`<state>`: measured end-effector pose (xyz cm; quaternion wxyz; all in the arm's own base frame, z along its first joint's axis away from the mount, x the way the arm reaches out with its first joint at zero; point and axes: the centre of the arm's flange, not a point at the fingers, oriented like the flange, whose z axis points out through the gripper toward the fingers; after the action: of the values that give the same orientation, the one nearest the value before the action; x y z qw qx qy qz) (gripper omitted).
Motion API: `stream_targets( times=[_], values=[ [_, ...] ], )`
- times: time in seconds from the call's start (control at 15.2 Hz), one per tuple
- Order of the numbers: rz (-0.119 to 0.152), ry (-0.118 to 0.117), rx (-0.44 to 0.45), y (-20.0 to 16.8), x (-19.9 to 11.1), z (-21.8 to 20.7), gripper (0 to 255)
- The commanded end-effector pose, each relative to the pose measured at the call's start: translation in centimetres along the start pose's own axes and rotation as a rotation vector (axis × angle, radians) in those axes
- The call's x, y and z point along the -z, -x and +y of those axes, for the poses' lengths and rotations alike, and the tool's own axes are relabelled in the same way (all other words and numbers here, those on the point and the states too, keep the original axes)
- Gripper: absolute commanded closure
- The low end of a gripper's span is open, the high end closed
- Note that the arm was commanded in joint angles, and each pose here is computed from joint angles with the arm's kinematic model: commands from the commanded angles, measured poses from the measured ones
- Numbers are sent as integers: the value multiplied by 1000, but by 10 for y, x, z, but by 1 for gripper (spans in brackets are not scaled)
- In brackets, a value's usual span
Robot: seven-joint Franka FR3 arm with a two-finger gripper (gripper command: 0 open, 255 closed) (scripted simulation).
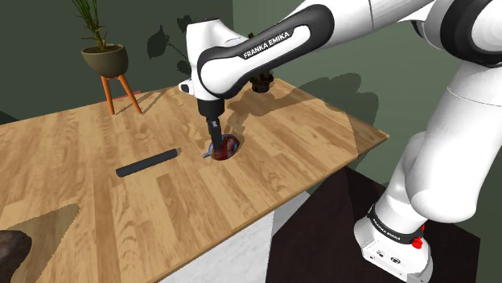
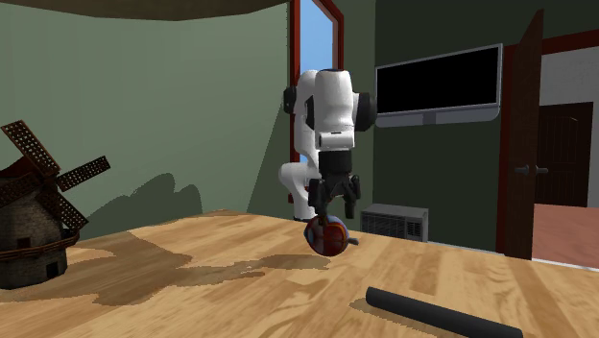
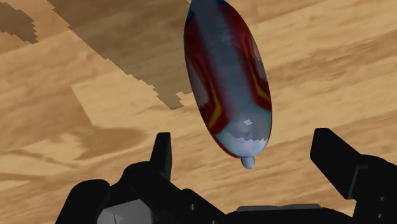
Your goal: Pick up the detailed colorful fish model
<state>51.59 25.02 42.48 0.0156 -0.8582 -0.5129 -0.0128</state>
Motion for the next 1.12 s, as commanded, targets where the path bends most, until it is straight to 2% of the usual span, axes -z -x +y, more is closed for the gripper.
stream_targets(
  times=[0.0,0.26,0.33,0.86,1.06],
  values=[
    [0,0,2,1,-11,0,0],
    [0,0,2,1,-25,0,0],
    [0,0,2,2,-26,0,255],
    [0,0,2,2,-26,0,255],
    [0,0,2,1,-14,0,255]
  ],
)
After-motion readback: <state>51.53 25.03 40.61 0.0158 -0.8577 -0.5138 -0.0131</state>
